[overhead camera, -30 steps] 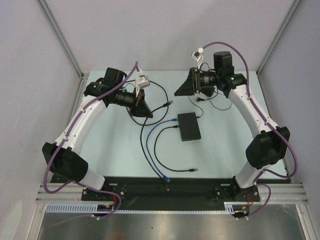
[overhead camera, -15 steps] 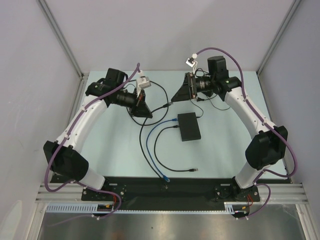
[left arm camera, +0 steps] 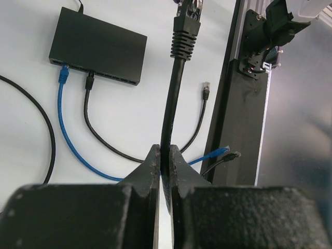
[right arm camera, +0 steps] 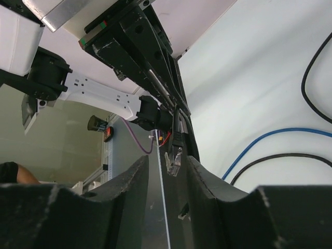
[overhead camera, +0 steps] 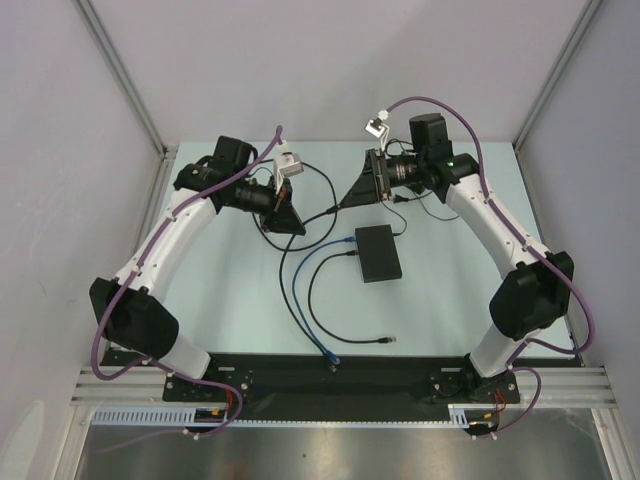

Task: Insert the plug into the switch port

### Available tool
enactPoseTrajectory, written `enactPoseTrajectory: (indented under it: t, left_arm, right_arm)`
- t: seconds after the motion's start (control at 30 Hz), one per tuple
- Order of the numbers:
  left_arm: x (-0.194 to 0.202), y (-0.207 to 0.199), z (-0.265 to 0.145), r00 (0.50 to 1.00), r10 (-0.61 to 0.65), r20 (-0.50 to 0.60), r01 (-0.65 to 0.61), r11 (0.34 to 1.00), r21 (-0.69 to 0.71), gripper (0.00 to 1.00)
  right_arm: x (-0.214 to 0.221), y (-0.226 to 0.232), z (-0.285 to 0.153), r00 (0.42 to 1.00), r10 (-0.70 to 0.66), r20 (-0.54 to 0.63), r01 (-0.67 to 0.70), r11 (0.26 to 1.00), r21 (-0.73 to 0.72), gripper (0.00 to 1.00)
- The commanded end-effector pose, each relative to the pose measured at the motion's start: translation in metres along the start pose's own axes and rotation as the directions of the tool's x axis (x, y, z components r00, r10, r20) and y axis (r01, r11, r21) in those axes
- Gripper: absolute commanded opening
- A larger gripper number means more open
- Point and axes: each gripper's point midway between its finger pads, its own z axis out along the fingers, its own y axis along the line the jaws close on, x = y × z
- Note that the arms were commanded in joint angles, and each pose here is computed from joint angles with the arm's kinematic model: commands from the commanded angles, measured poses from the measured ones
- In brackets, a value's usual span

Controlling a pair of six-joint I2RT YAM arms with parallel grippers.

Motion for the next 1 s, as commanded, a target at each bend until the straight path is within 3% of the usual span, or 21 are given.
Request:
enactPoseTrajectory:
  t: [0.0,0.1,0.2,0.23,0.3,0.33,0.43,0.53,0.73,0.97]
  left_arm:
    - [-0.008,-0.001,0.002,0.999,0.038,0.024,-0.038,0.999,0.011,0.0]
    - [-0.008,0.0,0.002,0.999,0.043,0.025,-0.043,0.999,0.008,0.0]
    - [-0.01,0.0,0.001,0.998,0.056,0.032,-0.056,0.998,0.001,0.06]
    - [-0.014,0.002,0.0,0.996,0.077,0.044,-0.076,0.997,-0.012,0.11]
    - [-0.017,0.002,-0.004,0.992,0.106,0.066,-0.103,0.993,-0.055,0.21]
    - [-0.028,0.014,-0.007,0.986,0.138,0.096,-0.125,0.983,-0.136,0.32]
    - [-0.04,0.02,-0.021,0.965,0.213,0.152,-0.164,0.944,-0.285,0.4]
    - [-0.057,0.017,-0.034,0.899,0.388,0.204,-0.283,0.869,-0.406,0.49]
    - [-0.06,0.0,-0.021,0.752,0.628,0.2,-0.493,0.737,-0.463,0.51]
    - [-0.052,0.001,0.009,0.698,0.704,0.13,-0.571,0.657,-0.492,0.5]
  right_arm:
    - [-0.006,0.013,0.0,0.999,-0.044,-0.008,0.044,0.999,-0.009,0.39]
    - [-0.005,0.01,0.002,0.998,-0.057,-0.011,0.057,0.998,0.007,0.32]
    - [-0.006,0.007,0.002,0.998,-0.064,-0.013,0.065,0.998,0.028,0.02]
    - [-0.007,0.004,0.002,0.998,-0.058,-0.011,0.059,0.997,0.042,0.0]
    - [-0.005,-0.001,0.003,0.999,-0.036,-0.01,0.036,0.998,0.05,0.0]
    - [-0.004,-0.005,0.004,1.0,-0.016,-0.007,0.017,0.998,0.059,0.0]
    - [0.001,-0.016,0.009,0.997,0.08,0.015,-0.08,0.995,0.061,0.0]
    - [0.005,-0.02,0.014,0.984,0.179,0.023,-0.179,0.983,0.03,0.0]
    - [0.004,-0.024,0.018,0.949,0.315,0.027,-0.315,0.949,-0.014,0.0]
    - [0.002,-0.024,0.021,0.935,0.354,0.023,-0.352,0.935,-0.049,0.0]
